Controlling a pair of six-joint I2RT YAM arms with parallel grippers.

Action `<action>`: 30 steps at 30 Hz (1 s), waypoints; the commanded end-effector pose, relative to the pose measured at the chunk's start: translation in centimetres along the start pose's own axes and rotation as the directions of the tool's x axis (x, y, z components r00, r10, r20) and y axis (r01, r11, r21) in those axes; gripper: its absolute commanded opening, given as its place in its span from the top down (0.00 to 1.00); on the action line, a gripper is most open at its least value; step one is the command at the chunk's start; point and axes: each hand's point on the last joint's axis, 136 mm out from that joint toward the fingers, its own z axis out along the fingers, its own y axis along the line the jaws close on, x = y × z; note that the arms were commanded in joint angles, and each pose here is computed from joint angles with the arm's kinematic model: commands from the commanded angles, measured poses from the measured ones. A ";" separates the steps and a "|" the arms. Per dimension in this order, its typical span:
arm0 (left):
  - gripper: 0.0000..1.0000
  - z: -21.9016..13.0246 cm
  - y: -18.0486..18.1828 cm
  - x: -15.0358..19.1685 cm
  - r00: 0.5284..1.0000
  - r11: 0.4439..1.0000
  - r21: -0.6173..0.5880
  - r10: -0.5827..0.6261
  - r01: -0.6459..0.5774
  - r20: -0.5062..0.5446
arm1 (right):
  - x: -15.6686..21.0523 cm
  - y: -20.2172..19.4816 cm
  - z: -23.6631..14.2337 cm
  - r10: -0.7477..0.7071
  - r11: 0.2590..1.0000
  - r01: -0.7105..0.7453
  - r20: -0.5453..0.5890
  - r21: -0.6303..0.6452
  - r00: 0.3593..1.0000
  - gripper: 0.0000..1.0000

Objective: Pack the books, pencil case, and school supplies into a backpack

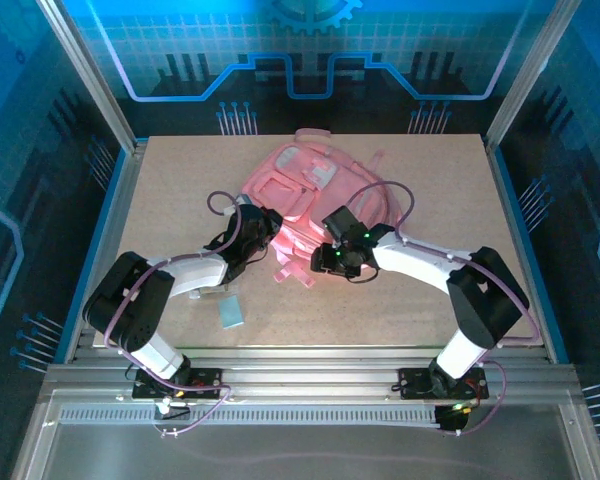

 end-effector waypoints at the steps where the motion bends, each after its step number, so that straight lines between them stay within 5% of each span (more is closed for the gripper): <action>1: 1.00 -1.3 -4.3 -1.9 0.997 0.991 0.131 -0.038 0.029 0.066 | -1.6 0.7 1.6 0.049 0.999 -0.048 0.074 -0.025 0.996 0.48; 18: 1.00 -1.6 -3.6 -1.5 0.997 0.993 0.113 -0.043 0.035 0.071 | -4.6 -1.5 3.3 0.070 0.994 -0.087 0.218 0.070 0.974 0.86; 24: 1.00 -1.3 -2.7 -3.1 0.993 0.997 0.081 -0.018 0.009 0.114 | -3.6 -1.0 1.5 -0.070 0.997 0.066 0.147 0.035 0.987 1.00; 30: 1.00 -0.4 -0.4 -5.7 0.986 1.000 0.016 0.003 -0.006 0.168 | -1.0 -4.1 -1.2 -0.141 0.989 0.142 -0.024 0.035 0.990 1.00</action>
